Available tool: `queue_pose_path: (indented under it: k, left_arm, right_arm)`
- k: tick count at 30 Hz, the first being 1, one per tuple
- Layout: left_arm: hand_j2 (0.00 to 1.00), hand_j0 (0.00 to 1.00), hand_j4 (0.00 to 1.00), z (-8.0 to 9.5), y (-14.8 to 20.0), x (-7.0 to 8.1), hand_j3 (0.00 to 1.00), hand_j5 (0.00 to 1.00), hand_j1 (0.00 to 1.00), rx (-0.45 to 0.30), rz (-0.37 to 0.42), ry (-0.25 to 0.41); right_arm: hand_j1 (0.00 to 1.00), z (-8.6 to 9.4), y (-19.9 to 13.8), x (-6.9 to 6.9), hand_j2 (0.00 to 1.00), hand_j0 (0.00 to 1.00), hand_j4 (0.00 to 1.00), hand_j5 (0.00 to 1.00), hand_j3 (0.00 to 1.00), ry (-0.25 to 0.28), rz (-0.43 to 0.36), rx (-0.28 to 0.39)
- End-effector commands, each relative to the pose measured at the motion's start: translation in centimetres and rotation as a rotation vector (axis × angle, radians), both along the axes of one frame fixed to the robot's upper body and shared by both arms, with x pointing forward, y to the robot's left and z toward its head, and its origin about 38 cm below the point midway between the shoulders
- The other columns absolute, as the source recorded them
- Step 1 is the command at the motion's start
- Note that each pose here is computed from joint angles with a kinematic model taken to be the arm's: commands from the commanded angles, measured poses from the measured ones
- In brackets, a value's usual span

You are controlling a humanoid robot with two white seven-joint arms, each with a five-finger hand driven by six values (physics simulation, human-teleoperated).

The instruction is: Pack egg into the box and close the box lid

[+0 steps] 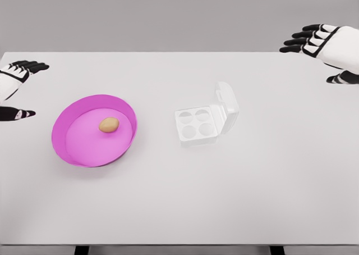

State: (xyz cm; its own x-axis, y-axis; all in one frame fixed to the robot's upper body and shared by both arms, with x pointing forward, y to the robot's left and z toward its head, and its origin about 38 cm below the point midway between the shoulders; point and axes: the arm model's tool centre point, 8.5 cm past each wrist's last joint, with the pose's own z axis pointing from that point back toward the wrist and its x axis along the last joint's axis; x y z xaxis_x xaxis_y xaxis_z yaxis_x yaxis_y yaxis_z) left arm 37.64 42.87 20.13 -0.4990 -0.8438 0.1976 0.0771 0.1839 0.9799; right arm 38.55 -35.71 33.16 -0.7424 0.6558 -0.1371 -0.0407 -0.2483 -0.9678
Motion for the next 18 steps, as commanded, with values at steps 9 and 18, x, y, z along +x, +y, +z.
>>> queue_pose_path:
  k: [9, 18]
  left_arm:
    - [0.98, 0.98, 0.98, 0.3, -2.6, -0.2, 0.98, 0.98, 0.98, 0.044, -0.076, -0.009]
    - [0.99, 0.99, 0.99, 2.2, -7.8, 1.2, 0.99, 0.99, 0.99, 0.195, -0.254, 0.134]
  right_arm:
    - [1.00, -0.7, -0.4, -0.6, 1.00, 1.00, 1.00, 1.00, 1.00, 0.012, -0.012, 0.025]
    - [1.00, -6.7, -2.2, -1.6, 1.00, 1.00, 1.00, 1.00, 1.00, 0.098, -0.114, 0.124]
